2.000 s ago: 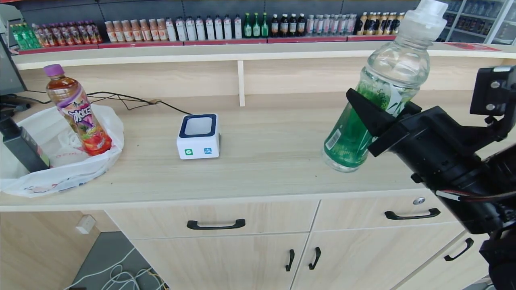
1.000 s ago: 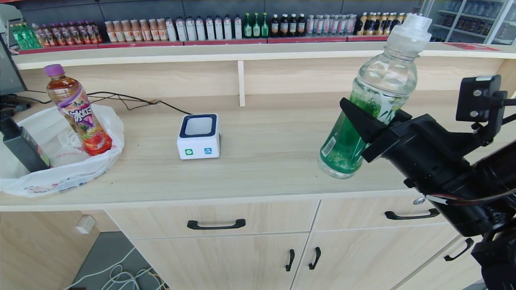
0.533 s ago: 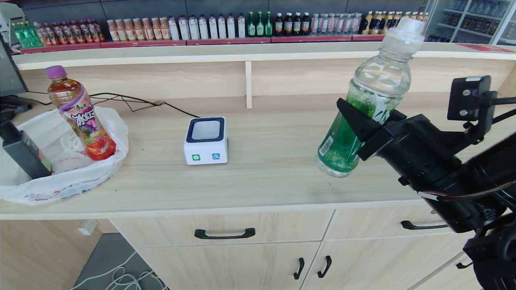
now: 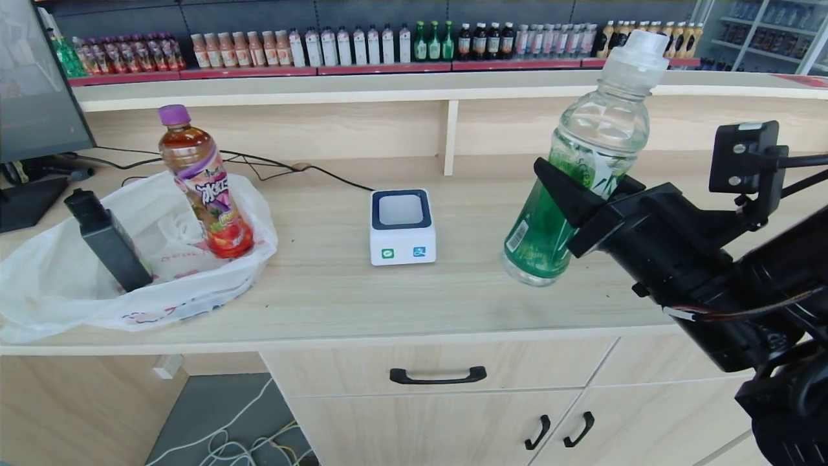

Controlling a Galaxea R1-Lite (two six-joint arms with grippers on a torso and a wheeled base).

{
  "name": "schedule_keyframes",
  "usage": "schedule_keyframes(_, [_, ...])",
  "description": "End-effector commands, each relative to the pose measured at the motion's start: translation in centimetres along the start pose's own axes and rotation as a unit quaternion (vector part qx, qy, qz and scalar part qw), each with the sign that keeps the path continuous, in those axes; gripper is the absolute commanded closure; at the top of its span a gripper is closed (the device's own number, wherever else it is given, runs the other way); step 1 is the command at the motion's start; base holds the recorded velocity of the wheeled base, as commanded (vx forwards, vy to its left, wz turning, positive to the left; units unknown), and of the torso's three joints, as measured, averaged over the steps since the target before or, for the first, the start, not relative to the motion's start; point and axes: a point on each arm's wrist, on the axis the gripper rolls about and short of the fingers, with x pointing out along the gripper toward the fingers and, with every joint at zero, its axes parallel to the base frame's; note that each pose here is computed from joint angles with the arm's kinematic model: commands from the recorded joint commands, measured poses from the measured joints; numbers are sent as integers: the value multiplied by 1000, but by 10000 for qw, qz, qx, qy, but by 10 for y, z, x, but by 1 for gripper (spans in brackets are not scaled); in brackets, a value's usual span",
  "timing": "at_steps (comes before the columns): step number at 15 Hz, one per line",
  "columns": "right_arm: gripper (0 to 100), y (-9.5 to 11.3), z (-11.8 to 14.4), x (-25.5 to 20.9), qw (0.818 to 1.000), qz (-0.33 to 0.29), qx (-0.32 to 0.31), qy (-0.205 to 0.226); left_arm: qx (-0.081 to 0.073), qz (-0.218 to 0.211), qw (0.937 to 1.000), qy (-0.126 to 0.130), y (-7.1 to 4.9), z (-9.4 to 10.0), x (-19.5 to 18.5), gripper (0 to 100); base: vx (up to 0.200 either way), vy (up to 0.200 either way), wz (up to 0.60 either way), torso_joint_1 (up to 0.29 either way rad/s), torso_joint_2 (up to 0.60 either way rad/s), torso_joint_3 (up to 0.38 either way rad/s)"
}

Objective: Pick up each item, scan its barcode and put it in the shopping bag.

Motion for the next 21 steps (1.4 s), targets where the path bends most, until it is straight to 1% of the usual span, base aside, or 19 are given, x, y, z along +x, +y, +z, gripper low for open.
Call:
schedule_keyframes(1, [100, 0, -2, 2, 10000, -2, -4, 20, 0, 2, 10000, 1, 0, 0, 0, 0, 0, 200, 0, 2, 2, 2])
schedule_keyframes(2, [100, 1, -1, 5, 10000, 12, 4, -42, 0, 2, 10000, 1, 0, 0, 0, 0, 0, 200, 0, -2, 2, 2])
schedule_keyframes(6, [100, 1, 1, 3, 10000, 12, 5, -57, 0, 2, 10000, 1, 0, 0, 0, 0, 0, 200, 0, 1, 0, 2])
schedule_keyframes(10, [100, 1, 0, -4, 10000, 12, 3, 43, 8, 2, 10000, 1, 0, 0, 0, 0, 0, 200, 0, 1, 5, 2])
schedule_keyframes(14, [100, 1, -1, -5, 10000, 19, 3, 73, 8, 2, 10000, 1, 0, 0, 0, 0, 0, 0, 0, 0, 0, 0])
schedule_keyframes(18, [100, 0, 5, -10, 10000, 13, 0, 27, 8, 2, 10000, 1, 0, 0, 0, 0, 0, 0, 0, 0, 0, 0])
schedule_keyframes(21, [100, 2, 6, -21, 9996, 45, 258, 128, 8, 2, 10000, 1, 0, 0, 0, 0, 0, 0, 0, 0, 0, 0])
